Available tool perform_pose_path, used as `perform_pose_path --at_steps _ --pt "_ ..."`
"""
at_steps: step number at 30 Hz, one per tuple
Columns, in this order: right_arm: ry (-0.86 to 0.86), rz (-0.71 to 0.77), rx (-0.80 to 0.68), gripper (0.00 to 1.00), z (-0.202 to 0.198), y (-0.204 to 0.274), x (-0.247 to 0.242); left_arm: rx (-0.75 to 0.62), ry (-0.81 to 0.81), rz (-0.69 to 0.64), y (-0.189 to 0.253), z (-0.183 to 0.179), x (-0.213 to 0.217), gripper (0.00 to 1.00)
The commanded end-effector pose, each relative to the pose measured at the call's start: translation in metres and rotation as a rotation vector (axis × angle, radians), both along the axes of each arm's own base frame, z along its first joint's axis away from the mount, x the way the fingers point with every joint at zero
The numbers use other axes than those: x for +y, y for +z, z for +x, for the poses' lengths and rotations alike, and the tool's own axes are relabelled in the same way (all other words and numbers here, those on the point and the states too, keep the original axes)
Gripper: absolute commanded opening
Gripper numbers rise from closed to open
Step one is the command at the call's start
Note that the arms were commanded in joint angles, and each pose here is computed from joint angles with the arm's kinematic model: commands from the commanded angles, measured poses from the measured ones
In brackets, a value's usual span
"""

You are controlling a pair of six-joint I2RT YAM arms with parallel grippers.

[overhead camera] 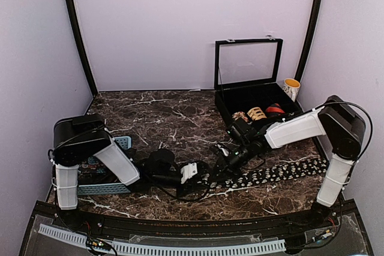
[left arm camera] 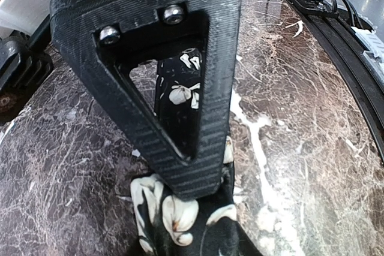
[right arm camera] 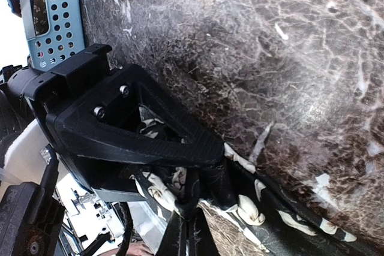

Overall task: Roll the ties
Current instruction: Roll the tie at the center of the board.

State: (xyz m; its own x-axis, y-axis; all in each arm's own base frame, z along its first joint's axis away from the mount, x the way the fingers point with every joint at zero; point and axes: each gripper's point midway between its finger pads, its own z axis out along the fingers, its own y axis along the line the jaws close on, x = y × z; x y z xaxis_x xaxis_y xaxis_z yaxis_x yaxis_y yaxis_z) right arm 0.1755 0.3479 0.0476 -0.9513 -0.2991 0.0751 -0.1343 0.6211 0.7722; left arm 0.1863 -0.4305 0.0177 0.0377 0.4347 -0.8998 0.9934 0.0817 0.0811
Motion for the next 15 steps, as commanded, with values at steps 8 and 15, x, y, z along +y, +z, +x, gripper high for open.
perform_pose_path --at_steps 8,15 --pt "0.013 -0.169 0.075 0.00 -0.020 -0.060 -0.030 0.038 0.036 0.092 -0.019 -0.012 0.030 0.63" --pt "0.007 -0.200 0.100 0.00 -0.024 -0.070 -0.035 0.036 0.023 0.064 -0.011 -0.017 0.032 0.64"
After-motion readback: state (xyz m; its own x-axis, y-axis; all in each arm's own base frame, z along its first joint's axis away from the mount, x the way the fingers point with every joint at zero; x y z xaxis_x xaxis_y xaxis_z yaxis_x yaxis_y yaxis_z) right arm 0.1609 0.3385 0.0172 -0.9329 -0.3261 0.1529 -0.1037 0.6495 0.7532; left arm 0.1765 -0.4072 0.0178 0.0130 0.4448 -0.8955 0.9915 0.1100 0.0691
